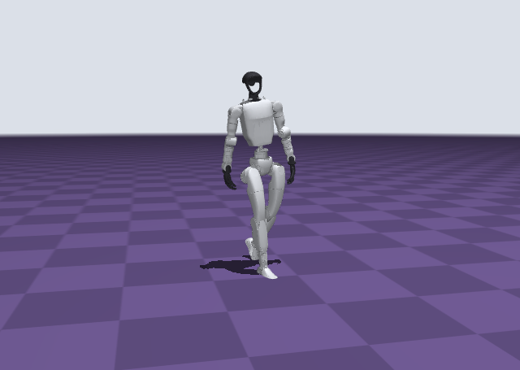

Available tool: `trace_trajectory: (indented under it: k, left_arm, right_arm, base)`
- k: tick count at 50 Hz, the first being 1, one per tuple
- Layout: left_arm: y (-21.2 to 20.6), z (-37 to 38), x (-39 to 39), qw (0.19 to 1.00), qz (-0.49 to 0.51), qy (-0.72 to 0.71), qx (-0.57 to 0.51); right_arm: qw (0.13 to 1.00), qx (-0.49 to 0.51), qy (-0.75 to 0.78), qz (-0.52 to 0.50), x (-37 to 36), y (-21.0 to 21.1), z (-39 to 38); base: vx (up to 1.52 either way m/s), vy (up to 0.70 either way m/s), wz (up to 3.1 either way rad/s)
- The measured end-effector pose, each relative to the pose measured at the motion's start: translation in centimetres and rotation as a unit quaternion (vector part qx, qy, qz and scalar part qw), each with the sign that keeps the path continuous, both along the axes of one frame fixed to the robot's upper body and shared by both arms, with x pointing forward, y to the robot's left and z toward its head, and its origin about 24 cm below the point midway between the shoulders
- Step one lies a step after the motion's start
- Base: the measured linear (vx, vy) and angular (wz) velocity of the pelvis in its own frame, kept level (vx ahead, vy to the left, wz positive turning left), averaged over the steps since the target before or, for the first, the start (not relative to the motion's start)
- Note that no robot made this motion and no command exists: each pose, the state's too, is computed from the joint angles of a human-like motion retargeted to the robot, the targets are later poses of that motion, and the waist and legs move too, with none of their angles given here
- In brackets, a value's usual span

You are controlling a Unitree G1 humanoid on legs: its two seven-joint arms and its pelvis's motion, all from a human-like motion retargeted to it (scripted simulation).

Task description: Walk run

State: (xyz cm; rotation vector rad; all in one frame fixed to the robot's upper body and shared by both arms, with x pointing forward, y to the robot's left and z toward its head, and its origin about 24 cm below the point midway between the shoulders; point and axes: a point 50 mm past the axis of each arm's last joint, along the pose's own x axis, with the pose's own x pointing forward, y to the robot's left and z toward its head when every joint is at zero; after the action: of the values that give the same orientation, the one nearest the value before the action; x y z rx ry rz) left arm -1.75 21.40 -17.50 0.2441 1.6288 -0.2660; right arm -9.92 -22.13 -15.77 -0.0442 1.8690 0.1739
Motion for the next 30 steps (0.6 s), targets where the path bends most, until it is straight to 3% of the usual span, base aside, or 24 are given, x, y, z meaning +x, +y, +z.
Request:
trace_trajectory:
  k: [8,18,24,30]
  left_arm:
    - [-5.1,1.8,-11.8,0.985,0.046,0.158,-0.059]
    - [-9.2,3.6,-15.8,0.964,0.071,0.225,-0.126]
    - [-8.5,2.7,-14.0,0.969,0.085,0.199,-0.118]
    - [-6.3,1.4,-10.8,0.978,0.135,0.143,-0.067]
  right_arm:
    - [0.984,-0.075,-0.160,0.026,12.2,-2.8,-0.9]
    - [0.911,-0.114,-0.383,0.101,26.3,-3.6,2.4]
    - [0.900,-0.127,-0.397,0.126,27.1,-4.0,2.9]
    - [0.943,-0.091,-0.299,0.114,21.4,-2.6,0.4]
  base:
    - [0.66,-0.38,-0.56]
    - [0.66,-0.26,-1.04]
    - [0.77,-0.20,-0.23]
    - [0.91,-0.21,-0.71]
